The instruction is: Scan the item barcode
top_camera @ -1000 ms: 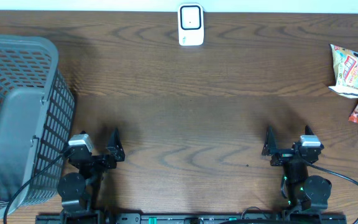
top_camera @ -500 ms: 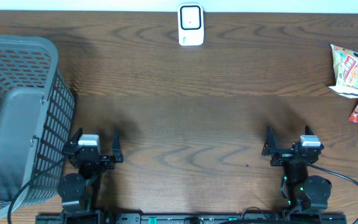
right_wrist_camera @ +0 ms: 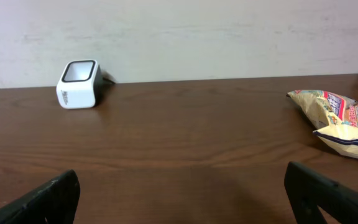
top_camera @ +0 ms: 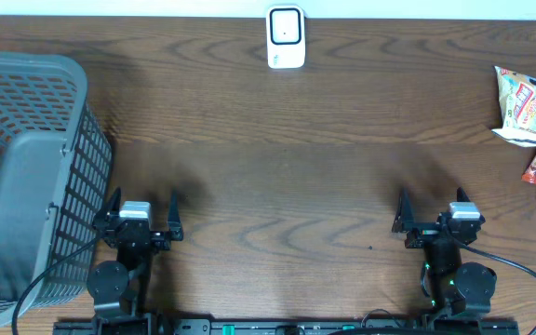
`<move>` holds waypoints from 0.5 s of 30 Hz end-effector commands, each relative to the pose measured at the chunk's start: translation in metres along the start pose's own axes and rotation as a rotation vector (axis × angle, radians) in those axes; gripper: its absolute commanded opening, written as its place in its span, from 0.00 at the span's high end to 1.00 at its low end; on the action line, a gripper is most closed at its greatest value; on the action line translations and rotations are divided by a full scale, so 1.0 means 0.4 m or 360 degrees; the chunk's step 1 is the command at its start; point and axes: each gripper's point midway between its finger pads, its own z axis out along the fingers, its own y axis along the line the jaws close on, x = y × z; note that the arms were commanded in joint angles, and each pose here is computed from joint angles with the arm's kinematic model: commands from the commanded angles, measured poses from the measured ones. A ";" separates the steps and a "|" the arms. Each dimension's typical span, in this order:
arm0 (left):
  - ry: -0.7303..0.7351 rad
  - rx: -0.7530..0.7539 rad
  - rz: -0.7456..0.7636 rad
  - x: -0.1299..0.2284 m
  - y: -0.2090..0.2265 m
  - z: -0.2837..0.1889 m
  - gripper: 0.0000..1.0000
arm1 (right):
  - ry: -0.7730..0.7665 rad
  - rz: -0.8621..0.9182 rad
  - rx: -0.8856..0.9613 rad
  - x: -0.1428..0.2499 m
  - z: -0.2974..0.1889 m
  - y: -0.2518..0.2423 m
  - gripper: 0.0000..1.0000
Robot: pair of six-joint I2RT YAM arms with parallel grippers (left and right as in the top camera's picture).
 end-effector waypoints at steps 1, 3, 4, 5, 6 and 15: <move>0.0060 -0.0024 -0.0027 0.042 0.004 0.005 0.02 | -0.0003 -0.0007 0.0020 0.002 0.000 -0.006 0.01; 0.0060 -0.0024 -0.0027 0.042 0.004 0.005 0.02 | -0.0003 -0.0007 0.0020 0.002 0.000 -0.006 0.01; 0.0060 -0.0024 -0.0027 0.042 0.004 0.005 0.02 | -0.0003 -0.0007 0.0020 0.002 0.000 -0.006 0.01; 0.0060 -0.0024 -0.0027 0.042 0.004 0.005 0.02 | -0.0003 -0.0007 0.0020 0.002 0.000 -0.006 0.01; 0.0061 -0.0024 -0.0029 0.042 0.004 0.005 0.02 | -0.0003 -0.0007 0.0020 0.002 0.000 -0.006 0.01; 0.0067 -0.0081 -0.0208 0.046 0.018 0.004 0.02 | -0.0003 -0.0007 0.0020 0.002 0.000 -0.006 0.01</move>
